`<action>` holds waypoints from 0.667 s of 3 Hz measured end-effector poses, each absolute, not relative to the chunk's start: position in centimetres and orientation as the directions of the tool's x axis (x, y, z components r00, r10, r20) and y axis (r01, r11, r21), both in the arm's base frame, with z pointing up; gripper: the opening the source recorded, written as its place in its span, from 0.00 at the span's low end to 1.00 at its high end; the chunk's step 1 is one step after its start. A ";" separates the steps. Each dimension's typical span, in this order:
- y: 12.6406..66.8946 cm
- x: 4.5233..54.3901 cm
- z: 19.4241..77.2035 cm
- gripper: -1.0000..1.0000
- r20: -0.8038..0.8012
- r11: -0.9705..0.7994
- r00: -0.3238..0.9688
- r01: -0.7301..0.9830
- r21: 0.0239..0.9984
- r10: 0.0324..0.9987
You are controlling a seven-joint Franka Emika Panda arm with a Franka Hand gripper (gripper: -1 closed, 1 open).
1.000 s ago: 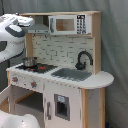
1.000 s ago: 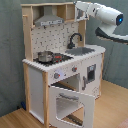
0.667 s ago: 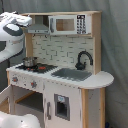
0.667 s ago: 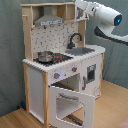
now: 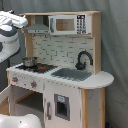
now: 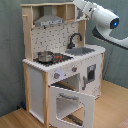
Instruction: Play with the kitchen
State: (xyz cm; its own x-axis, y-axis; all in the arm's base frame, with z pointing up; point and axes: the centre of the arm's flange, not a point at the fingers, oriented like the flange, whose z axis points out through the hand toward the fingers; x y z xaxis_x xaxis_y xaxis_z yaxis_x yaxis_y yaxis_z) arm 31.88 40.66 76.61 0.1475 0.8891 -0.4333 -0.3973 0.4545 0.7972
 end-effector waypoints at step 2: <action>42.7 30.7 75.6 1.00 -0.287 0.336 0.176 -0.453 0.826 0.942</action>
